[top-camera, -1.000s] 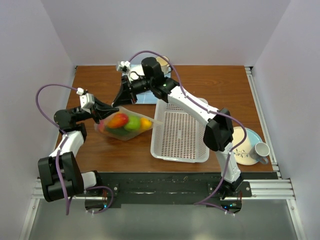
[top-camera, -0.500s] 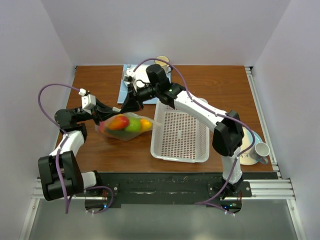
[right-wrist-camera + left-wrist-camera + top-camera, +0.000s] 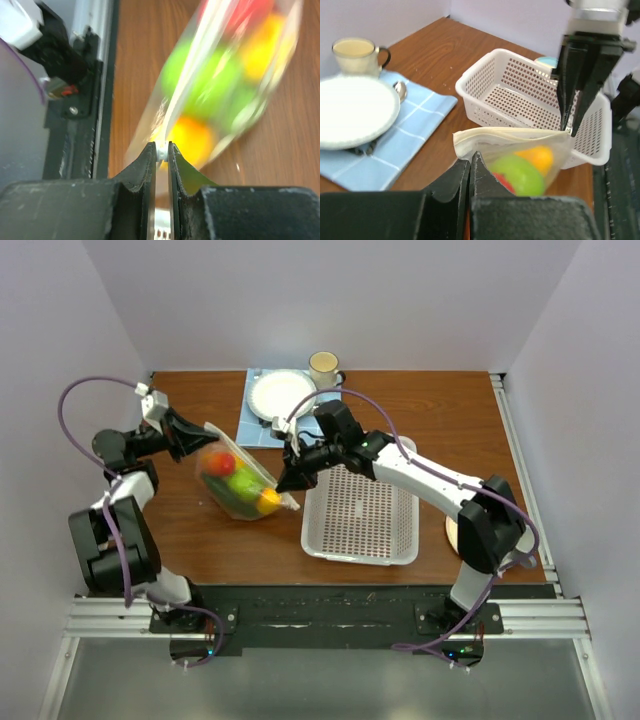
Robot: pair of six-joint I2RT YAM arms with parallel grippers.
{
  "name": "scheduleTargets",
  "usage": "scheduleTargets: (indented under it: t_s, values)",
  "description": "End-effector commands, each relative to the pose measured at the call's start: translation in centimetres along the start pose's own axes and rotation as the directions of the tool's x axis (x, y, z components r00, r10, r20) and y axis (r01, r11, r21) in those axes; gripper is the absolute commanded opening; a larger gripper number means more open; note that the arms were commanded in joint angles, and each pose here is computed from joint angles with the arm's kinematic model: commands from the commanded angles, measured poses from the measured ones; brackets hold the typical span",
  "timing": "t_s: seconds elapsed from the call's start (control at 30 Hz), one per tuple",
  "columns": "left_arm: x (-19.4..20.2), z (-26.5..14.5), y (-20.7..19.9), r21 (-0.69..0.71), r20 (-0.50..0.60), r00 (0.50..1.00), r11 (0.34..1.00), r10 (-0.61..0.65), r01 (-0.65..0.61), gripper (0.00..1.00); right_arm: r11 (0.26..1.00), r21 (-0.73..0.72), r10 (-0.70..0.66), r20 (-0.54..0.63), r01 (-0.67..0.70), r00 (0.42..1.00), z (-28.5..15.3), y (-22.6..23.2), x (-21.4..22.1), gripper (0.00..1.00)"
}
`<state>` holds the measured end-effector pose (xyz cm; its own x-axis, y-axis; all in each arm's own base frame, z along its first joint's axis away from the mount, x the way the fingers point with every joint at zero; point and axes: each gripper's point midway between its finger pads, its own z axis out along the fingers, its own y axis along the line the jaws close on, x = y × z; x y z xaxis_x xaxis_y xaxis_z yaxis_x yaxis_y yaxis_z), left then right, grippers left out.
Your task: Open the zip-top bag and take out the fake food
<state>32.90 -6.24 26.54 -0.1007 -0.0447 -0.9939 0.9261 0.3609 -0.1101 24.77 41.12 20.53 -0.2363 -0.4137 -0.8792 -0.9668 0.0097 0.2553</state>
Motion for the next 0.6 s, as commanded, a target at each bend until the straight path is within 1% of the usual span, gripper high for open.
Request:
scheduleTargets:
  t_s: [0.0, 0.1, 0.23, 0.27, 0.33, 0.37, 0.4, 0.43, 0.47, 0.5, 0.53, 0.57]
  values:
    - [-1.0, -2.6, 0.7, 0.010, -0.116, 0.919, 0.926, 0.376, -0.378, 0.00, 0.997, 0.073, 0.000, -0.050, 0.003, 0.999, -2.6, 0.9, 1.8, 0.00]
    - [-1.0, -2.6, 0.3, 0.007, -0.114, 0.920, 0.926, 0.375, -0.376, 0.00, 0.996, 0.095, 0.007, -0.058, -0.002, 0.998, -3.1, 1.1, 2.5, 0.00]
    - [-1.0, -2.6, -0.2, 0.004, -0.110, 0.918, 0.924, 0.381, -0.382, 0.00, 0.996, 0.084, 0.050, -0.087, -0.043, 0.995, -3.1, 1.6, 4.2, 0.00]
    - [-0.9, -2.6, -0.3, 0.005, -0.111, 0.921, 0.927, 0.374, -0.375, 0.00, 0.995, 0.082, 0.067, -0.103, -0.059, 0.992, -3.0, 1.7, 5.0, 0.08]
    - [-0.8, -2.3, -0.8, 0.016, -0.111, 0.918, 0.925, 0.380, -0.381, 0.00, 0.995, 0.081, 0.074, -0.106, -0.065, 0.992, -3.1, 2.0, 5.2, 0.13]
    - [-0.6, -2.2, -1.1, 0.025, -0.113, 0.920, 0.926, 0.376, -0.376, 0.00, 0.994, 0.087, 0.071, -0.100, -0.063, 0.992, -3.3, 1.9, 4.9, 0.25]
    - [-0.7, -1.9, -1.6, 0.036, -0.113, 0.917, 0.924, 0.383, -0.381, 0.00, 0.994, 0.097, 0.063, -0.087, -0.055, 0.994, -3.4, 1.7, 4.3, 0.34]
    - [-0.6, -1.2, -2.2, 0.063, -0.108, 0.916, 0.922, 0.387, -0.382, 0.00, 0.993, 0.107, 0.059, -0.069, -0.051, 0.996, -3.7, 1.8, 3.3, 0.48]
    - [-0.1, -0.8, -2.8, 0.082, -0.105, 0.921, 0.926, 0.376, -0.369, 0.00, 0.993, 0.120, 0.028, -0.038, -0.023, 0.999, -4.0, 1.6, 1.5, 0.81]
    - [-0.2, -0.3, -3.5, 0.101, -0.098, 0.916, 0.920, 0.388, -0.379, 0.00, 0.988, 0.152, 0.001, -0.010, 0.001, 1.000, -4.3, 1.1, 0.1, 0.98]
    - [0.1, 0.5, -4.3, 0.137, -0.090, 0.917, 0.916, 0.390, -0.376, 0.00, 0.985, 0.175, -0.012, 0.010, 0.010, 1.000, -4.5, 0.8, -1.0, 0.99]
    - [0.5, 0.9, -4.9, 0.155, -0.085, 0.921, 0.918, 0.380, -0.365, 0.00, 0.979, 0.202, -0.045, 0.044, 0.036, 0.998, -4.9, 0.4, -3.0, 0.99]
